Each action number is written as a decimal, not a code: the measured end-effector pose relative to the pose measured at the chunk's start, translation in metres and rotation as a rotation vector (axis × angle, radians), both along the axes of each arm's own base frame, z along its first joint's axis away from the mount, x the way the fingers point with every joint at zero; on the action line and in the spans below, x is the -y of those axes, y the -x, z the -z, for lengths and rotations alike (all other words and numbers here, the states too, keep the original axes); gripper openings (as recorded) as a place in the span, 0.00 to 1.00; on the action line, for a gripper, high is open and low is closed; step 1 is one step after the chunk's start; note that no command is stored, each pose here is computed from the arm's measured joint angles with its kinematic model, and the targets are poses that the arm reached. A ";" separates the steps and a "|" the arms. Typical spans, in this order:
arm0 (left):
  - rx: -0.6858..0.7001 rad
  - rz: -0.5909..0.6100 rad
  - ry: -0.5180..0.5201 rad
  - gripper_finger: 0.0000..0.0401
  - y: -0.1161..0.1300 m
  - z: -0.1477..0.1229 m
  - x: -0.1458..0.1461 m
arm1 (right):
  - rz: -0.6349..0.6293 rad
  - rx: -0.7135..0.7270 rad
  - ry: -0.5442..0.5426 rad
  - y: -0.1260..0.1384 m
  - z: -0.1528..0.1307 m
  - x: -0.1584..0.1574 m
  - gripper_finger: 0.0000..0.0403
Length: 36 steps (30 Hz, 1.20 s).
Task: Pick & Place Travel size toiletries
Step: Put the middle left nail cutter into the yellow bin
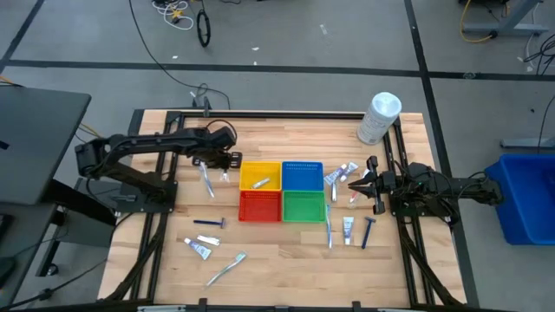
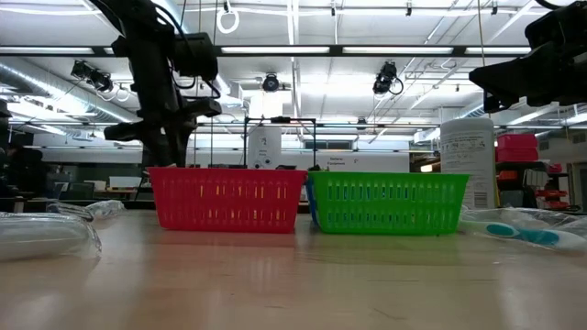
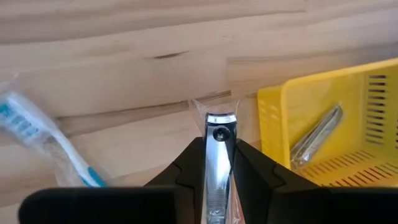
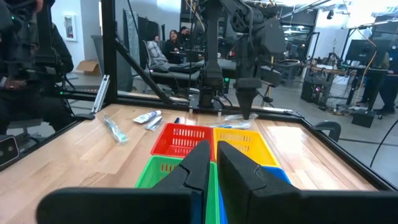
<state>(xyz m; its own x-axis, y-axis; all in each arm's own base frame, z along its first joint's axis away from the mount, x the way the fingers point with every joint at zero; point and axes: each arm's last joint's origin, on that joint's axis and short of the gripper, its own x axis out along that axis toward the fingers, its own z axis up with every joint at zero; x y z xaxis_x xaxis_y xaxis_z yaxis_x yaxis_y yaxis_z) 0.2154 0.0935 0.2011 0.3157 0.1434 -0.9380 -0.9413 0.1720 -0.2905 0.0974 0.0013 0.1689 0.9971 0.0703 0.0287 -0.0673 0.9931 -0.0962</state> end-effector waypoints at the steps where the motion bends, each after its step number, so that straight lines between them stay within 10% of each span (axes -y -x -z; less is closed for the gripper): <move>1: 0.003 0.006 -0.003 0.18 0.000 -0.001 0.000 | 0.000 0.000 0.000 0.000 0.000 0.000 0.10; 22: 0.285 0.299 -0.109 0.18 -0.021 -0.026 0.010 | 0.001 0.000 0.000 0.000 0.000 0.000 0.10; 36: 0.399 0.705 -0.466 0.19 -0.045 -0.049 0.018 | 0.000 0.000 0.000 0.000 0.000 0.000 0.10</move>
